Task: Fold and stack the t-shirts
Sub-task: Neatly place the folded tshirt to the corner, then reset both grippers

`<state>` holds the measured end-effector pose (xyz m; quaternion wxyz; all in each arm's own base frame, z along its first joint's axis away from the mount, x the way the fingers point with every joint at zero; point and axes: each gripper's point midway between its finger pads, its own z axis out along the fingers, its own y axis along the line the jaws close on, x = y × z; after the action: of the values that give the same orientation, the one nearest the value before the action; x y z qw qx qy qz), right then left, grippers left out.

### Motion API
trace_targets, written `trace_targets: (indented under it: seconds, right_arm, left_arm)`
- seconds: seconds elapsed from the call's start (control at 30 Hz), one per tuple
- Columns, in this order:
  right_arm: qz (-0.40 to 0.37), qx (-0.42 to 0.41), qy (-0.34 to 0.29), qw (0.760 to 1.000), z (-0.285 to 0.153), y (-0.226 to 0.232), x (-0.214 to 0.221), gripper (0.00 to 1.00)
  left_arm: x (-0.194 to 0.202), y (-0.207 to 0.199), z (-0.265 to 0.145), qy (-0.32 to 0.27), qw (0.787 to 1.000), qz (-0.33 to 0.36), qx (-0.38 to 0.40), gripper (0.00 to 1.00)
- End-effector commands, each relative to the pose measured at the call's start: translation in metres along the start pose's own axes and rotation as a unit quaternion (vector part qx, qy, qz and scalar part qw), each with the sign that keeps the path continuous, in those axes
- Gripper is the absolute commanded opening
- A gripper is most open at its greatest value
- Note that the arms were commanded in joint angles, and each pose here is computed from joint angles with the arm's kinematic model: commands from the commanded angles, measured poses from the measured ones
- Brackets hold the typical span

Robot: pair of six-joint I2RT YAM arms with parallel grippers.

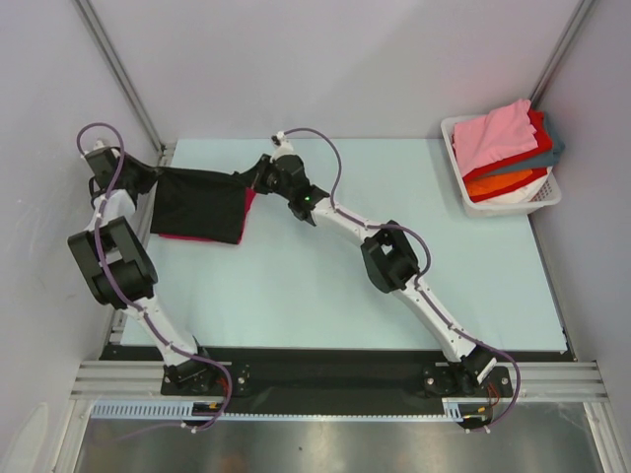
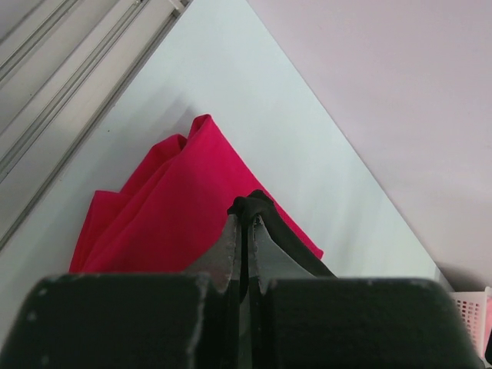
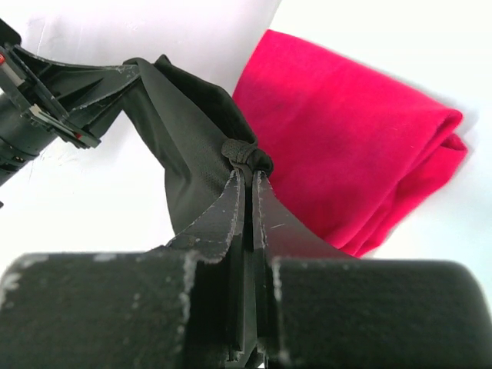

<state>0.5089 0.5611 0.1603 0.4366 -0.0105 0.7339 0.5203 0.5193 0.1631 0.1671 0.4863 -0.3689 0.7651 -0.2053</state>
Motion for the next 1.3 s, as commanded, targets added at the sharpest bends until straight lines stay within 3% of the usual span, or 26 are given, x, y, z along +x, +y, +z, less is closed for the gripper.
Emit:
trace_targets:
  seconds: [0.0,0.4,0.5,0.53,0.6,0.63,0.73,0.87,0.9,0.93,1.07,1.13,1.17,1.27]
  right_arm:
    - [0.01,-0.027,-0.051,0.998,0.004,0.011,-0.032,0.0]
    - [0.041,-0.028,-0.087,0.995,0.013,-0.025,-0.035,0.0]
    - [0.047,-0.036,-0.098,0.993,0.015,-0.031,-0.035,0.09]
    - [0.046,-0.04,-0.107,0.992,0.014,-0.031,-0.039,0.25]
    - [0.049,-0.031,-0.114,0.992,0.015,-0.04,-0.039,0.6]
    - [0.045,-0.038,-0.12,0.991,0.015,-0.039,-0.042,0.81]
    - [0.045,-0.039,-0.113,0.992,0.012,-0.041,-0.047,0.97]
    - [0.031,-0.04,-0.107,0.993,-0.002,-0.038,-0.053,1.0]
    - [0.023,-0.057,-0.122,0.991,-0.01,-0.015,-0.073,1.0]
    - [0.021,-0.037,-0.107,0.993,-0.015,-0.031,-0.061,0.99]
    - [0.009,-0.031,-0.082,0.996,-0.039,-0.027,-0.066,0.9]
    - [0.008,-0.056,-0.082,0.995,-0.056,-0.002,-0.081,0.85]
    - [0.013,-0.037,-0.062,0.997,-0.065,-0.021,-0.064,0.84]
    - [0.008,-0.048,-0.058,0.997,-0.092,-0.008,-0.075,0.82]
  left_arm:
    - [-0.027,-0.022,0.005,-0.039,0.999,0.011,0.031,0.0]
    - [-0.019,-0.018,0.045,-0.033,0.999,0.004,0.038,0.0]
    - [-0.017,-0.011,0.054,-0.033,0.999,0.002,0.03,0.0]
    - [-0.018,-0.011,0.056,-0.035,0.999,-0.001,0.029,0.01]
    - [-0.014,-0.012,0.063,-0.027,0.999,-0.005,0.034,0.38]
    - [-0.013,-0.013,0.064,-0.028,0.999,-0.005,0.035,0.52]
    - [-0.012,-0.022,0.062,-0.035,0.999,0.009,0.035,0.66]
    - [-0.016,-0.035,0.047,-0.042,0.998,0.021,0.04,0.67]
    - [-0.018,-0.04,0.037,-0.047,0.998,0.021,0.043,0.67]
    - [-0.017,-0.043,0.032,-0.048,0.998,0.024,0.043,0.67]
    - [-0.01,-0.051,0.001,-0.056,0.997,0.03,0.038,0.67]
    - [-0.01,-0.067,-0.019,-0.064,0.996,0.036,0.052,0.67]
    - [-0.005,-0.069,-0.024,-0.059,0.996,0.036,0.056,0.68]
    - [0.015,-0.084,-0.044,-0.047,0.995,0.039,0.073,0.68]
